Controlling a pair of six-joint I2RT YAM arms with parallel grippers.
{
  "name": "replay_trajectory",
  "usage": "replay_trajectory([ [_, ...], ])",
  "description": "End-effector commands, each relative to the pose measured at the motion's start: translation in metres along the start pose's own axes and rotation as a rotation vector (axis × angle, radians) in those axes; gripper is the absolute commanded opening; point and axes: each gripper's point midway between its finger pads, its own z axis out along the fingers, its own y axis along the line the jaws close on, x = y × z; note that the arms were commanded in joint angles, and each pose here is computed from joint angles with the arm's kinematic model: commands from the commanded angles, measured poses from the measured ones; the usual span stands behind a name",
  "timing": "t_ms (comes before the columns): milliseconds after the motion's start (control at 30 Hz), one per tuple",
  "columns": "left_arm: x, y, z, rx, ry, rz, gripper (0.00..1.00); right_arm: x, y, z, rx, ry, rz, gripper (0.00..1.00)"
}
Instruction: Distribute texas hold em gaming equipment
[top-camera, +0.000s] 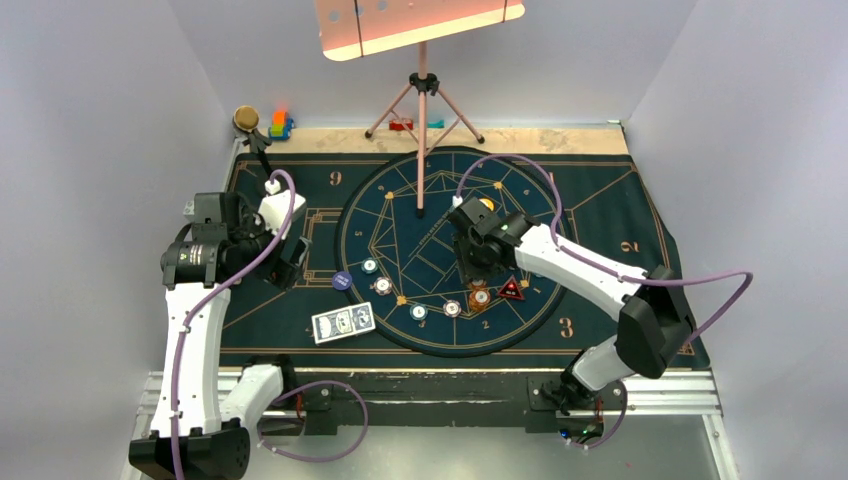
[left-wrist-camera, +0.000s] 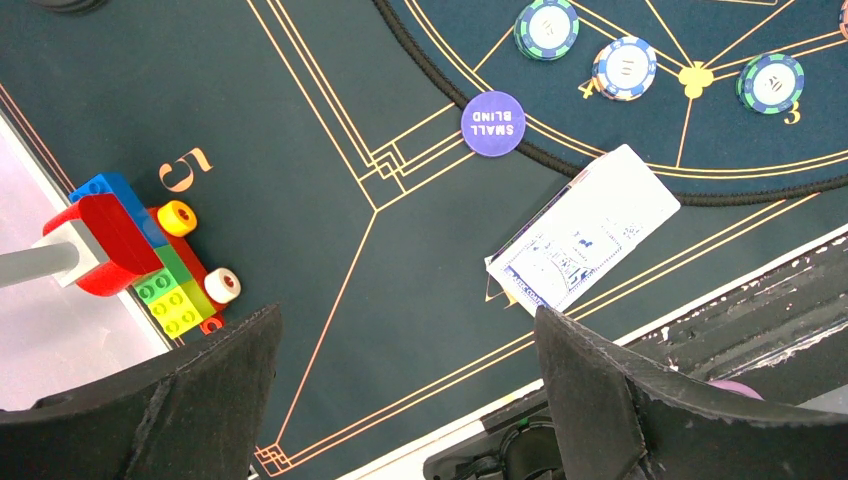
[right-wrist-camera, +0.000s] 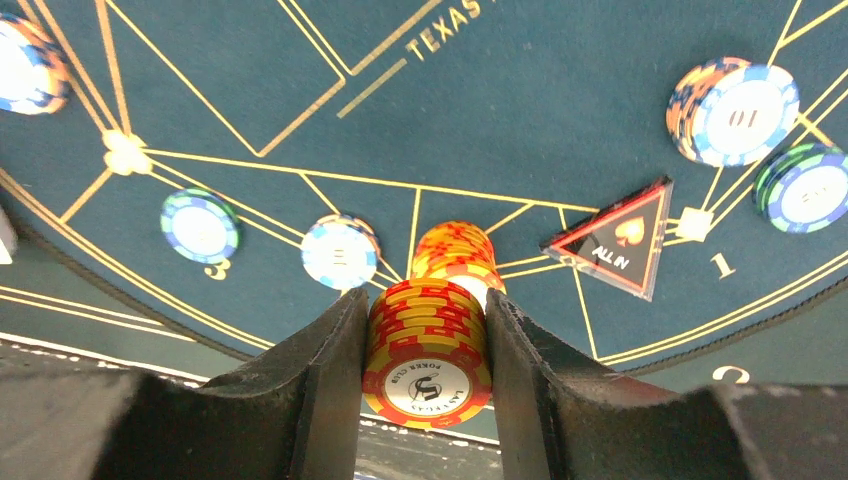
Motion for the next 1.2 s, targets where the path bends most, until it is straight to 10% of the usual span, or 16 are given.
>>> replay_trajectory([
  [0,-0.005,0.003,-0.003,-0.017,-0.024,0.003,1.0,-0.029,0.013,-0.013,-0.03,-0.056,-0.025,0.18],
  [533,-0.005,0.0,0.0,-0.006,-0.03,-0.023,1.0,-0.108,0.125,0.059,-0.156,-0.043,-0.118,0.14],
  [1167,-0.001,-0.005,0.008,0.024,-0.031,-0.043,1.0,-0.105,0.162,0.121,-0.188,0.011,-0.099,0.16],
])
